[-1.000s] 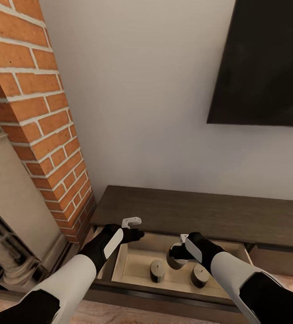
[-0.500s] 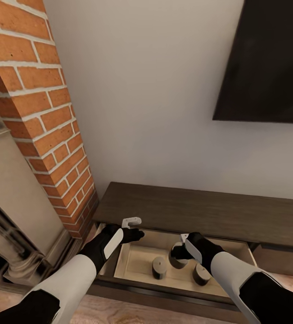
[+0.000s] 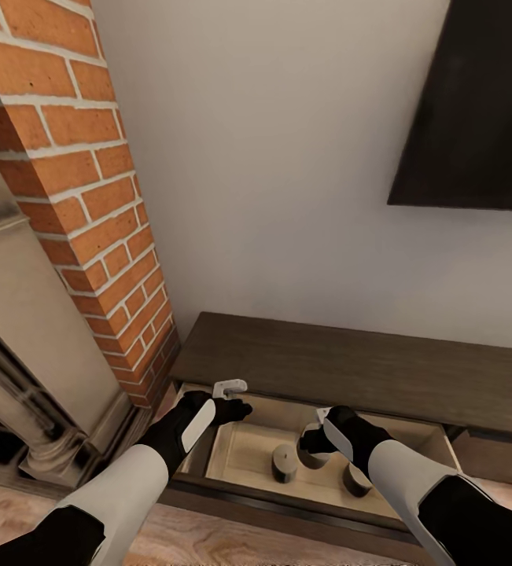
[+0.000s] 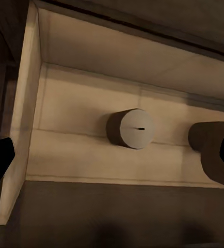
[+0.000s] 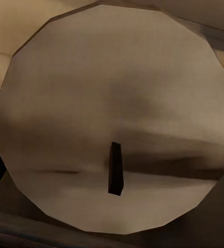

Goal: Place each of the two pumpkins and all three candles from the living room inside a cabinet in the living room (use any cabinet), then make sure every cabinet is closed, and position the cauldron so it is next to a table in the living room.

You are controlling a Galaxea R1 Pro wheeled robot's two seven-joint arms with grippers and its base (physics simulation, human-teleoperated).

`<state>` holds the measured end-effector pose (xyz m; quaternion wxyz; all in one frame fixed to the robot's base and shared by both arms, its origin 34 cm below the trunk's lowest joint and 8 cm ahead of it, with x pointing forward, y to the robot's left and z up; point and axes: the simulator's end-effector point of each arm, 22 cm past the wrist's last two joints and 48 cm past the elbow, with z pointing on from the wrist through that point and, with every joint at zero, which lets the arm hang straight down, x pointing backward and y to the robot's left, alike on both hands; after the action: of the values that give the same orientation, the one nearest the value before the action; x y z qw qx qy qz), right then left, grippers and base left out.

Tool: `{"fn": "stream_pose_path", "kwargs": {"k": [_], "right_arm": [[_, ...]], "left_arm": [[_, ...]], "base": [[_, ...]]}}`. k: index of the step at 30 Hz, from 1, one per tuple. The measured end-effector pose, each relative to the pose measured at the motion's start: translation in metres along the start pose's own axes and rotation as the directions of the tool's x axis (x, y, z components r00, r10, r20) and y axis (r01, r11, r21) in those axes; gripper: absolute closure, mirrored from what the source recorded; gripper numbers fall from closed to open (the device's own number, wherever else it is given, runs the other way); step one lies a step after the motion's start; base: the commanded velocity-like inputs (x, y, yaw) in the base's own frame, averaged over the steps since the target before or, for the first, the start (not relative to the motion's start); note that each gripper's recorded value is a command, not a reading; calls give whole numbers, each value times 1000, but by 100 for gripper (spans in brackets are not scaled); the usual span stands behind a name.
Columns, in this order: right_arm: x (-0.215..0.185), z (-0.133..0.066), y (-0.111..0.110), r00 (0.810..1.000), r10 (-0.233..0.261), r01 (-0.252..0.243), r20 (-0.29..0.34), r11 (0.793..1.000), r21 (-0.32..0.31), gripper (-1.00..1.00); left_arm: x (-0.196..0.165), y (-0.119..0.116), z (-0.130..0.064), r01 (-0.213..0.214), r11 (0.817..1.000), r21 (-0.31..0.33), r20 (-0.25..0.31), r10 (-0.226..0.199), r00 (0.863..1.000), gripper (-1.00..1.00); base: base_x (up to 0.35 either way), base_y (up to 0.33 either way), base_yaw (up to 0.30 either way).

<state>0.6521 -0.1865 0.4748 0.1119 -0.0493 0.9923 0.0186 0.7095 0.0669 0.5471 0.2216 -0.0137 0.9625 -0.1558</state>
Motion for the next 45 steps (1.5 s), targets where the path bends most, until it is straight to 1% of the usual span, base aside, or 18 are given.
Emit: {"fn": "stream_pose_path", "kwargs": {"k": [10, 18, 41, 43, 45], "right_arm": [[1, 1, 0, 1000, 0, 0, -2, 1000, -1, 100], [3, 4, 0, 1000, -1, 1, -7, 1000, 0, 100], [15, 20, 1, 999, 7, -8, -39, 1000, -8, 100], [15, 21, 2, 999, 8, -9, -37, 1000, -9, 100], [9, 23, 2, 1000, 8, -8, -5, 1000, -8, 100]], "left_arm": [[1, 1, 1, 1, 1000, -2, -2, -1, 1000, -100], [3, 2, 3, 3, 1000, -1, -8, -3, 1000, -100], [19, 6, 18, 13, 1000, 0, -42, -13, 999, -100], [20, 6, 19, 14, 1000, 0, -45, -14, 999, -100], [21, 6, 21, 15, 1000, 0, -48, -15, 999, -100]], "base": [[0, 0, -214], [0, 0, -18], [0, 0, 0], [0, 0, 0], [0, 0, 0]]}}
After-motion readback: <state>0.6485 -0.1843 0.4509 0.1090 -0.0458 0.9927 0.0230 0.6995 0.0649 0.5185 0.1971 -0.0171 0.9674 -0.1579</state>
